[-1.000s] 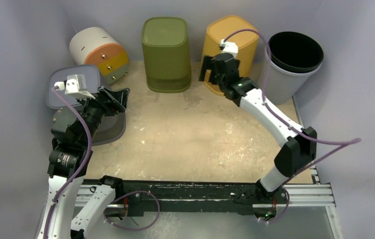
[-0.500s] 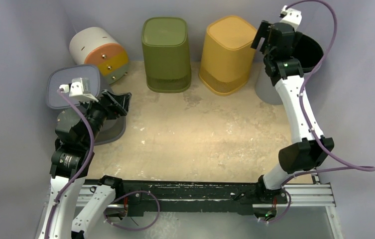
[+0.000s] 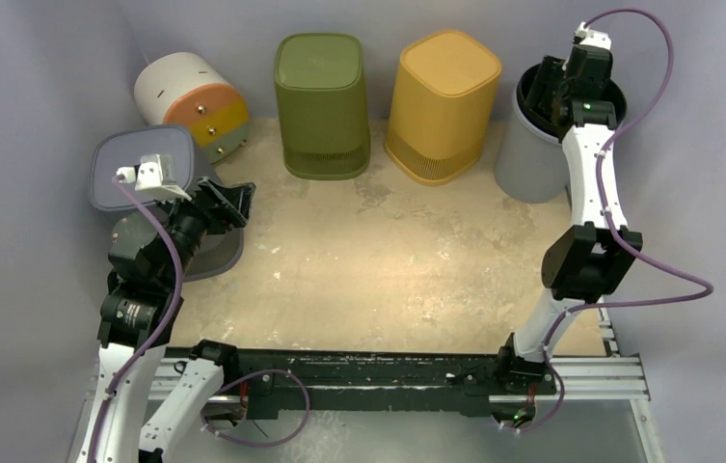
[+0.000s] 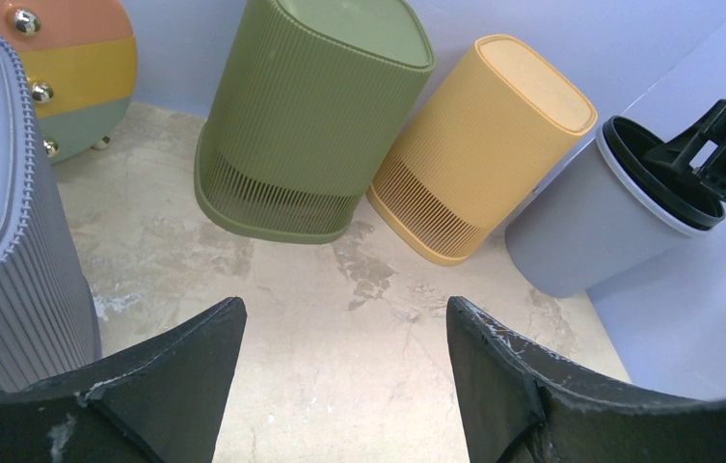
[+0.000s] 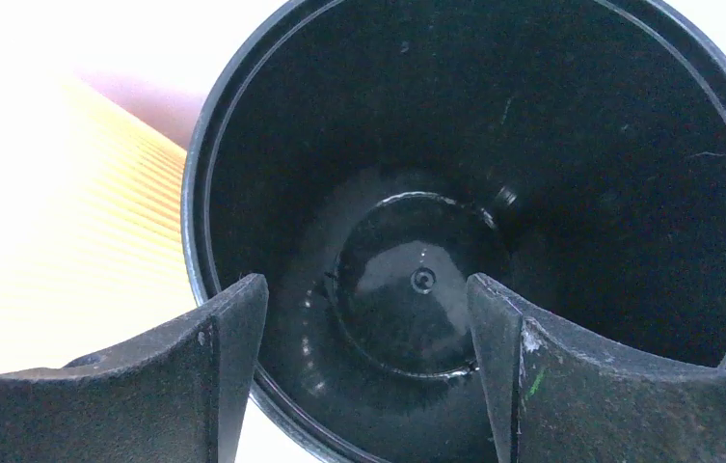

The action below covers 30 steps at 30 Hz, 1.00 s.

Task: Turn the large container upside down

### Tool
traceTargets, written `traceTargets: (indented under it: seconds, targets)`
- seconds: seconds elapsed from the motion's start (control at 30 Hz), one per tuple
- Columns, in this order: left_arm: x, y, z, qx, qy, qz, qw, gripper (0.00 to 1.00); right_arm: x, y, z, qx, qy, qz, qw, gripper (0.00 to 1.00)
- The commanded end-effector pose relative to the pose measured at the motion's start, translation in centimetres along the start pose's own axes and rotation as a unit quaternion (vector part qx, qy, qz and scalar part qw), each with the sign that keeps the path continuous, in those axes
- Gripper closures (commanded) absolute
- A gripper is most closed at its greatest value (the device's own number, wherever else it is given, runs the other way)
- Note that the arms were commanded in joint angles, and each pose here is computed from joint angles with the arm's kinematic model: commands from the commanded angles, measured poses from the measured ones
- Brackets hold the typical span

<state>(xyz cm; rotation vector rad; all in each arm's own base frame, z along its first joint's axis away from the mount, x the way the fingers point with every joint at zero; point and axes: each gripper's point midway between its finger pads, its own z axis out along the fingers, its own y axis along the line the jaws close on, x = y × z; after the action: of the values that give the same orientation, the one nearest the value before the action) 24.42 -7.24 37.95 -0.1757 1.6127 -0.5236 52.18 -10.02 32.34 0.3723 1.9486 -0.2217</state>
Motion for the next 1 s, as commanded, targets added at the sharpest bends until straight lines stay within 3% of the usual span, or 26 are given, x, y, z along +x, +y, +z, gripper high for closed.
traceTargets:
  seconds: [0.0, 0.3, 0.73, 0.83, 0.97]
  targets:
    - [-0.3, -0.3, 0.1, 0.008, -0.01, -0.011, 1.0, 0.27, -2.2, 1.7, -1.7, -0.061, -0.029, -0.01, 0.998, 0.23]
    - [0.3, 0.0, 0.3, 0.004, -0.001, -0.007, 1.0, 0.27, -4.1, 2.3, -4.6, -0.091, -0.064, 0.008, 0.994, 0.24]
    - [0.9, 0.3, 0.2, 0.002, 0.005, -0.005, 1.0, 0.27, 1.0, 3.8, -0.9, -0.12, 0.004, 0.006, 0.993, 0.26]
    - [0.9, 0.3, 0.2, 0.0, 0.005, -0.003, 1.0, 0.27, 0.9, 3.9, -0.7, -0.12, 0.001, 0.01, 0.993, 0.32]
    - [1.0, 0.4, 0.2, -0.001, 0.007, -0.003, 1.0, 0.26, 0.8, 3.9, -0.5, -0.119, 0.002, 0.009, 0.993, 0.49]
